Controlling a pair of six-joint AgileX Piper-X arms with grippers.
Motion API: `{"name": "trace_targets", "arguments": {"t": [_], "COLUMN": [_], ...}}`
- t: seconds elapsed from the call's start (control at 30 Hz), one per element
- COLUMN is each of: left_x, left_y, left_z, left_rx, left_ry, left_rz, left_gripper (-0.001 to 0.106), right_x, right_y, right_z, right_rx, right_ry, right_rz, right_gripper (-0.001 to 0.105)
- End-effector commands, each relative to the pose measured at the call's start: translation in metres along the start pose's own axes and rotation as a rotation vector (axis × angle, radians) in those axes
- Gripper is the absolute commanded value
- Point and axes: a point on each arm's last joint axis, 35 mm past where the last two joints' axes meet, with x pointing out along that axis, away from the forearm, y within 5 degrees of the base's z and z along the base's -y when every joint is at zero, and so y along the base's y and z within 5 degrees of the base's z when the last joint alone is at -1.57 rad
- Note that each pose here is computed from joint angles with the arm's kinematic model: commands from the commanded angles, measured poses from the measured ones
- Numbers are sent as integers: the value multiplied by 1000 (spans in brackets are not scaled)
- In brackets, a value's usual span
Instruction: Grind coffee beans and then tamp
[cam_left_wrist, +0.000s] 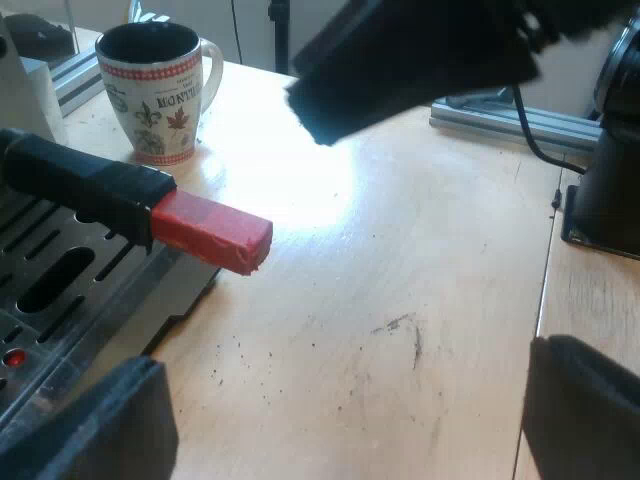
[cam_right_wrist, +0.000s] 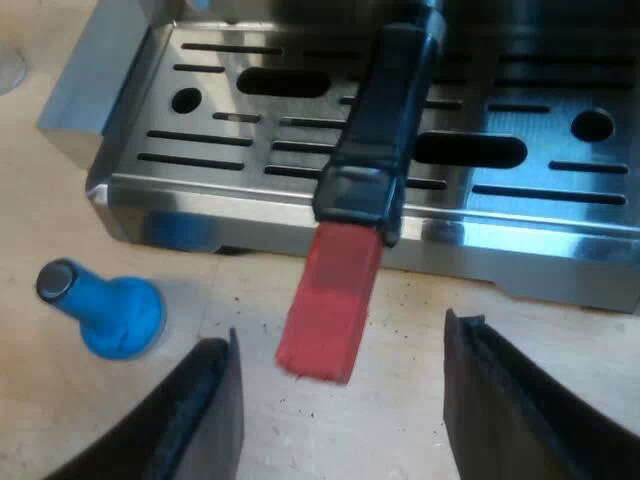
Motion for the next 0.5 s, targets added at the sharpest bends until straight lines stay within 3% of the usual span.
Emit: {"name": "trace_targets", "arguments": {"t": [0.03,0.1,0.13,0.3,0.5], "left_x": [-1,-1,-1,-1,-1], "left_y": [-2,-2,-2,-2,-2], "left_z": [1,1,1,1,1], "left_rx": [13,13,13,13,13], "left_ry": [-5,-5,-5,-5,-5], "left_rz": [-20,-20,-20,-20,-20], "left_gripper": [73,73,73,73,73], "right_x": [1,2,7,10,31], "right_y": [-5,-6,-10,-7,11], "right_z": [5,5,9,18,25], "right_rx": [21,26,56,66,19], "right_ry": [19,23,65,65,104], "right_rz": [12,14,48,51,29], "right_gripper": [49,49,49,51,59]}}
